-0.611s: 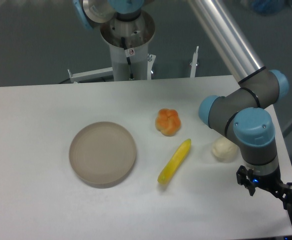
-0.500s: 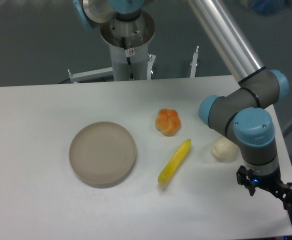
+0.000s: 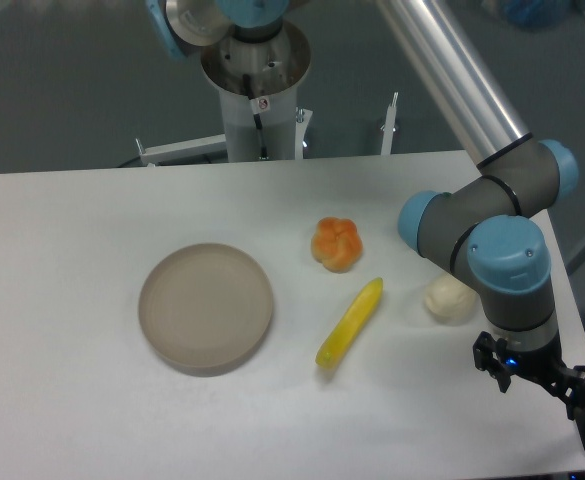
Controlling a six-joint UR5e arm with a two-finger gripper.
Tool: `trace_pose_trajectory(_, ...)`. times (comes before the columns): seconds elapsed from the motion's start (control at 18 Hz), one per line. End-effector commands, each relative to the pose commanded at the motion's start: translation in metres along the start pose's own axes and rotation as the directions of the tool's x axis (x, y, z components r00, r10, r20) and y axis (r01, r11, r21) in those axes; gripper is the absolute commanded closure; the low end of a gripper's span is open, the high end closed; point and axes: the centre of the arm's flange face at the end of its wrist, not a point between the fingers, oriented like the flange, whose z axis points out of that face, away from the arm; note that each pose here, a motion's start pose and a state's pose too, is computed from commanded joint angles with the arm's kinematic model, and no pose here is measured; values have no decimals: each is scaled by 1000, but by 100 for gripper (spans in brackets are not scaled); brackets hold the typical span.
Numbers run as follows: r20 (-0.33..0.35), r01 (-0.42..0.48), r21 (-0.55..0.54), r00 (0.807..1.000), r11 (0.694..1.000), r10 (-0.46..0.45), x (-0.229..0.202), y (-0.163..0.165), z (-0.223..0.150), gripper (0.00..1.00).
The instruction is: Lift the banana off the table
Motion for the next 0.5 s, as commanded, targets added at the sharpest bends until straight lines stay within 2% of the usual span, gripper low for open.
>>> trace_pose_trajectory(0.17,8,11,-1,1000,1000,-11,-1,-4,-8,0)
trace_pose_trajectory(0.39,-97,31,-28,995,999,-34,20,5,-29,0)
trace_pose_trajectory(0.5,-128,87,-41,987,995,-91,31,7,-33,0)
